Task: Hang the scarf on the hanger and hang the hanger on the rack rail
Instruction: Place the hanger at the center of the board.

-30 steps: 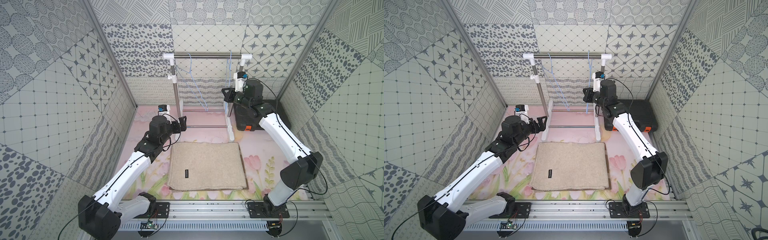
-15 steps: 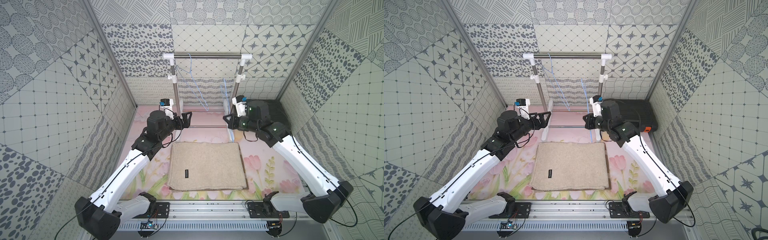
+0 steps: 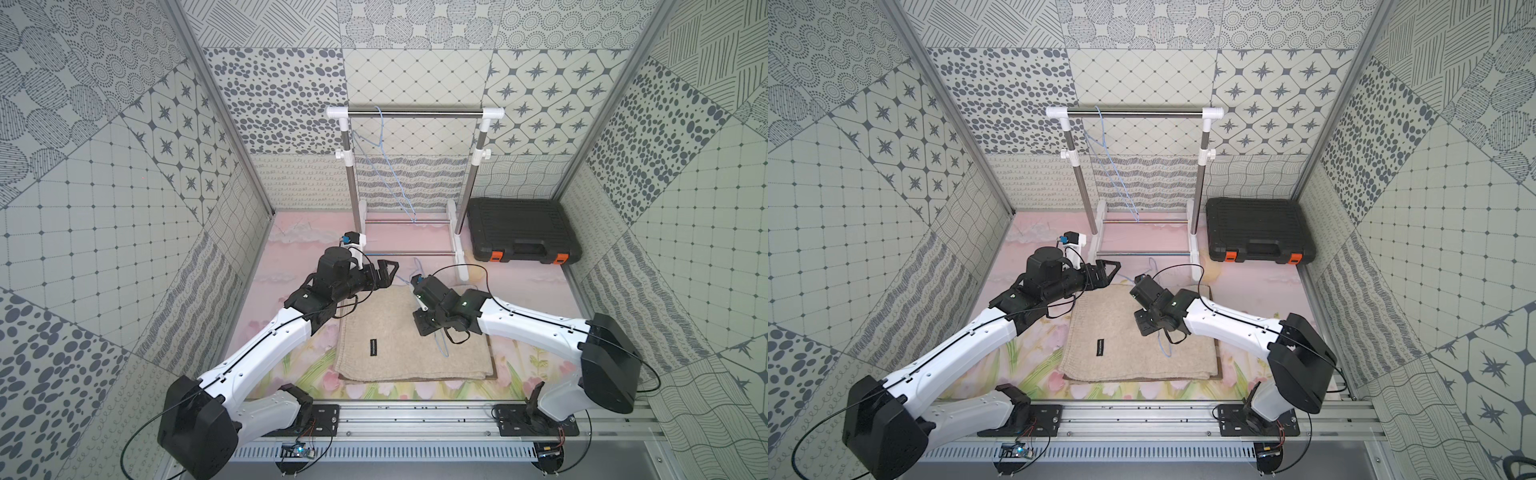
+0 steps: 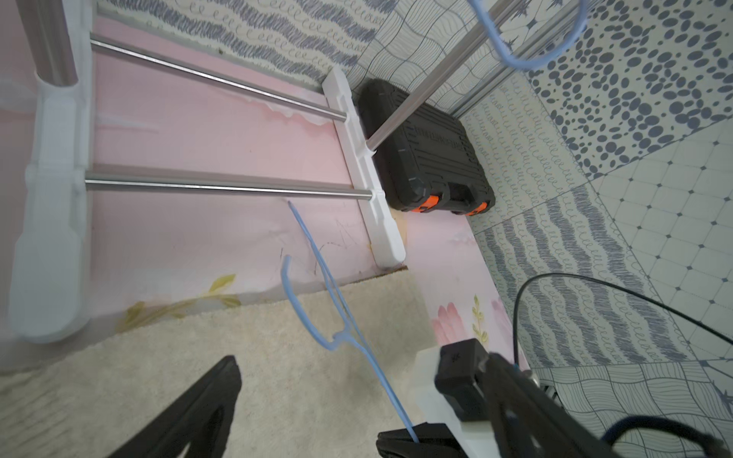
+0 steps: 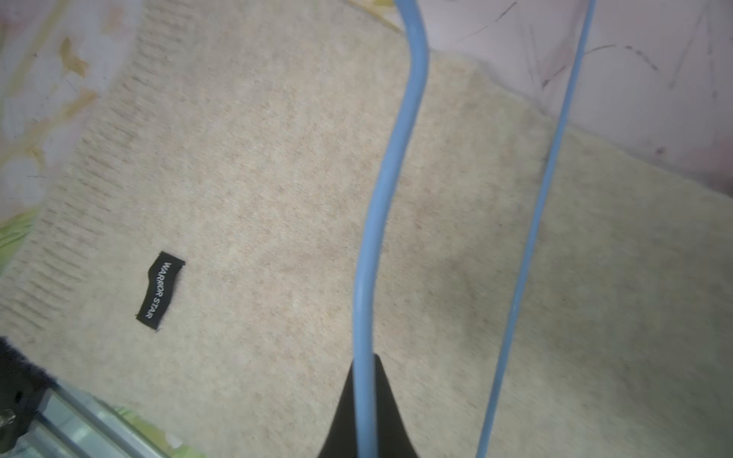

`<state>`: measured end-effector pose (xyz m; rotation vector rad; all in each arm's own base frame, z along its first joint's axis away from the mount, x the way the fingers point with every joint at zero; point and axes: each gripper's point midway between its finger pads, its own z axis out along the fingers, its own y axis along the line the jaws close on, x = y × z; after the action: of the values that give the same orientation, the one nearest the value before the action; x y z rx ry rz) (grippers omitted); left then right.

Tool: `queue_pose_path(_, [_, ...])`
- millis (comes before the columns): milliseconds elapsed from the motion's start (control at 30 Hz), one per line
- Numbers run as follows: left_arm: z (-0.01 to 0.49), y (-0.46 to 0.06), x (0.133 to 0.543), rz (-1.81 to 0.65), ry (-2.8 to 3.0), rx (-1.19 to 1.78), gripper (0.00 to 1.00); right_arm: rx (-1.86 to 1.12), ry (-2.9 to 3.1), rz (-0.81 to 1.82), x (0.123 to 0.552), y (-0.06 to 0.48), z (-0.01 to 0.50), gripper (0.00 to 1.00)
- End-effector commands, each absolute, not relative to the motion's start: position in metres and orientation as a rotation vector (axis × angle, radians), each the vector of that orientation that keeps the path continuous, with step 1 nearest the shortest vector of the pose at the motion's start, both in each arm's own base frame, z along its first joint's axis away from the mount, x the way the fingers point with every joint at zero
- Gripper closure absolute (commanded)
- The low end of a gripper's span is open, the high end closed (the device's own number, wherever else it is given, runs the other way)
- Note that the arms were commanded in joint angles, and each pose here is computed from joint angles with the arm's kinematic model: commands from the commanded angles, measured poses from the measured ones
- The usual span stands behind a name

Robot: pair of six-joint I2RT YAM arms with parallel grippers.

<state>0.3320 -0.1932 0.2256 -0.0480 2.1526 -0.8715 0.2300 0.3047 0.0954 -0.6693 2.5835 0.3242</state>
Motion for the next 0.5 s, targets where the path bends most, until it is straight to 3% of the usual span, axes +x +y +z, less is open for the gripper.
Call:
queue_pose_path(0, [0.205, -0.205, 0.315, -1.044, 2.165, -0.102, 0.02, -0.623, 2.533, 0.293, 0.237, 0.326, 0.087, 1.0])
queue_pose_path(467, [0.142, -0.175, 0.246, -0.901, 2.311, -0.337, 0.04, -0.705, 2.516, 0.249, 0.188, 0.328, 0.082, 1.0])
